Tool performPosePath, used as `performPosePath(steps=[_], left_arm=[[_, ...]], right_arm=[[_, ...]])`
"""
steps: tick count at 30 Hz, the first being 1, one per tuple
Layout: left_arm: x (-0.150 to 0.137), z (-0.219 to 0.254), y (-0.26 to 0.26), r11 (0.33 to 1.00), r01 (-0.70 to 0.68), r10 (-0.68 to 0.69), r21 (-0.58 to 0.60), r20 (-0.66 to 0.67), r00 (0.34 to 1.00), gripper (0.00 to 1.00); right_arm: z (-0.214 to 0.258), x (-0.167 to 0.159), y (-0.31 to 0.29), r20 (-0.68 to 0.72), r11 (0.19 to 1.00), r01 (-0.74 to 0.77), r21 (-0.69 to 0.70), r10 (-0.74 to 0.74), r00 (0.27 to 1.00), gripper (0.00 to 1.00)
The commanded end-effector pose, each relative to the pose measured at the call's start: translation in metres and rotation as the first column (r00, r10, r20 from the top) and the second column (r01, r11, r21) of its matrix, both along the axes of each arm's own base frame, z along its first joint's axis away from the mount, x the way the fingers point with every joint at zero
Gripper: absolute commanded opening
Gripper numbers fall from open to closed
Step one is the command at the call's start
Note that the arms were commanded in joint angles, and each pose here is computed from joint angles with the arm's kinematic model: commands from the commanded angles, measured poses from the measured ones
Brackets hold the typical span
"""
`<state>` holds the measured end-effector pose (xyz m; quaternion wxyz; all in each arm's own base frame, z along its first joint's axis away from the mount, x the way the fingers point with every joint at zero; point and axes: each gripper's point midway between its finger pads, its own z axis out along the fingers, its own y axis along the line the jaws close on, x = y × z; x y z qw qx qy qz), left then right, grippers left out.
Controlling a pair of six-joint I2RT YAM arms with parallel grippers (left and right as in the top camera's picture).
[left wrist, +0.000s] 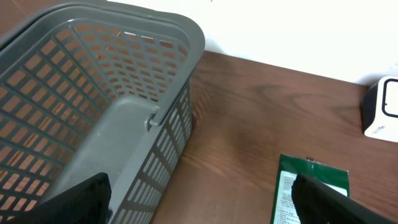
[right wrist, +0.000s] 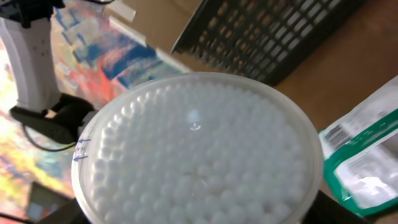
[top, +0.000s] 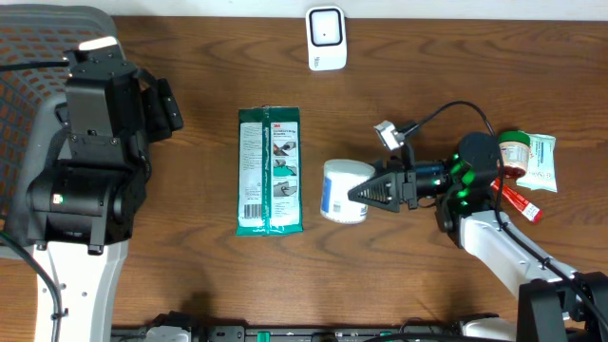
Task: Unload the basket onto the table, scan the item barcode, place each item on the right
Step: 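Lift the tub and rotate it with the right gripper, then carry the tub up to the white scanner with the right gripper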
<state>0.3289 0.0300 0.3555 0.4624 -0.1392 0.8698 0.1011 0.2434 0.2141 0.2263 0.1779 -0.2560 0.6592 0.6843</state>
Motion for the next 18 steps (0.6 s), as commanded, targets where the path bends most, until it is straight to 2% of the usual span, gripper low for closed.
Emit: performPosePath(steps=[1, 4, 6, 9, 14, 18], left_arm=[[0.000, 0.003, 0.003, 1.000, -0.018, 0.018, 0.000, 0.010, 1.000, 0.92], [0.000, 0.003, 0.003, 1.000, -0.018, 0.018, 0.000, 0.010, 1.000, 0.92], [0.000, 0.003, 0.003, 1.000, -0.018, 0.018, 0.000, 0.010, 1.000, 0.92], [0.000, 0.003, 0.003, 1.000, -0.018, 0.018, 0.000, 0.010, 1.000, 0.92], [0.000, 0.003, 0.003, 1.000, -0.018, 0.018, 0.000, 0.010, 1.000, 0.92], [0.000, 0.003, 0.003, 1.000, -0.018, 0.018, 0.000, 0.010, 1.000, 0.92]], right_arm=[[0.002, 0.024, -0.009, 0.082, 0.993, 0.120, 0.010, -0.121, 0.989, 0.01], [-0.018, 0.061, -0.025, -0.063, 0.944, 0.326, -0.055, -0.329, 0.942, 0.01], [-0.048, 0.082, -0.039, -0.165, 0.874, 0.457, -0.164, -0.481, 0.861, 0.01], [-0.086, 0.091, -0.053, -0.138, 0.784, 0.539, -0.309, -0.598, 0.790, 0.01], [-0.130, 0.089, -0.071, -0.031, 0.662, 0.571, -0.486, -0.665, 0.746, 0.01], [-0.134, 0.087, -0.079, 0.013, 0.619, 0.529, -0.580, -0.642, 0.766, 0.01]])
